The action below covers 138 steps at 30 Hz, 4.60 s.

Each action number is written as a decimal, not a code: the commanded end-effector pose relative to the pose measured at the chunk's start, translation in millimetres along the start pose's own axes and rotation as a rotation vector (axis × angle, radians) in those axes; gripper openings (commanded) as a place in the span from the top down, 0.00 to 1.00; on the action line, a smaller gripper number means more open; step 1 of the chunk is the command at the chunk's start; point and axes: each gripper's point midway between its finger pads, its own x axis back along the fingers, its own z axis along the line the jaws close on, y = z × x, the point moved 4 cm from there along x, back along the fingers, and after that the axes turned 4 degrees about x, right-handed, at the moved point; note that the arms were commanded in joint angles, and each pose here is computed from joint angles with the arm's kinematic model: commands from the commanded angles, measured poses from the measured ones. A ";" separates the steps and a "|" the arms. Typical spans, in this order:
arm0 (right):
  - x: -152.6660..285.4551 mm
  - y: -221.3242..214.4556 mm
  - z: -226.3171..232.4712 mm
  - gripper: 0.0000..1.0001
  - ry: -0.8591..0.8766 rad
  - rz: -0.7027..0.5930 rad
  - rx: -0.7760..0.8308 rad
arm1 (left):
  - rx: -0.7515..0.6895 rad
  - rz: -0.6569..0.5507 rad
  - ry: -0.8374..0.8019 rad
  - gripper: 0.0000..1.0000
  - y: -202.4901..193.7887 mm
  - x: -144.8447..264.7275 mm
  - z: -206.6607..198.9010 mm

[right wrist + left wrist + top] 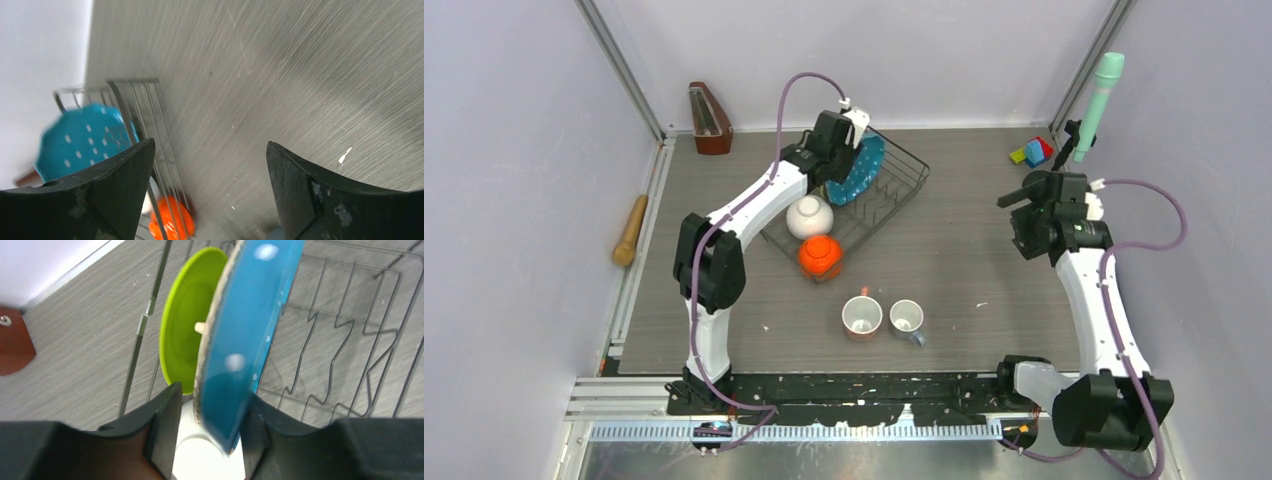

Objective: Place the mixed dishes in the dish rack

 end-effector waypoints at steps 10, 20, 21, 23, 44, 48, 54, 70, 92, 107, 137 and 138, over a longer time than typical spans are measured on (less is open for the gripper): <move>-5.7 -104.1 17.0 0.13 0.114 0.362 0.529 | 0.118 -0.147 -0.006 0.28 54.9 49.7 18.1; 15.4 -179.6 -13.3 0.20 0.131 0.629 0.832 | 0.214 -0.184 -0.175 0.25 67.4 94.5 -4.0; 18.6 -184.4 -16.6 0.22 0.134 0.642 0.857 | 0.239 -0.188 -0.210 0.25 68.5 100.7 -8.7; 22.9 -191.1 -24.1 0.24 0.137 0.663 0.890 | 0.293 -0.190 -0.268 0.23 70.0 112.6 -15.5; 36.1 -230.2 -67.5 0.59 0.188 0.820 0.978 | 0.728 -0.143 -0.404 0.00 12.1 149.5 2.5; 37.8 -231.4 -59.4 0.80 0.219 0.810 0.970 | 0.800 -0.129 -0.438 0.00 1.8 148.4 14.3; 53.4 -198.2 -23.6 1.00 0.260 0.642 1.055 | 0.830 -0.072 -0.435 0.00 -10.4 155.8 12.2; 105.1 -118.1 101.5 1.00 0.722 0.458 0.792 | 0.920 -0.186 -0.879 0.00 27.2 177.6 -30.5; 77.4 -103.2 155.2 1.00 0.774 0.405 0.202 | 0.450 -0.460 -0.641 0.08 -3.3 202.2 -78.2; 75.2 -90.9 146.2 1.00 0.533 0.416 -0.101 | 0.120 -0.555 -0.470 0.14 -1.4 190.7 -76.2; 142.3 -106.4 216.2 1.00 1.538 0.742 0.103 | 0.910 -0.305 -1.203 0.41 72.0 252.8 -84.0; 139.4 -108.8 214.1 1.00 1.520 0.736 0.118 | 0.903 -0.314 -1.206 0.43 73.6 253.4 -83.6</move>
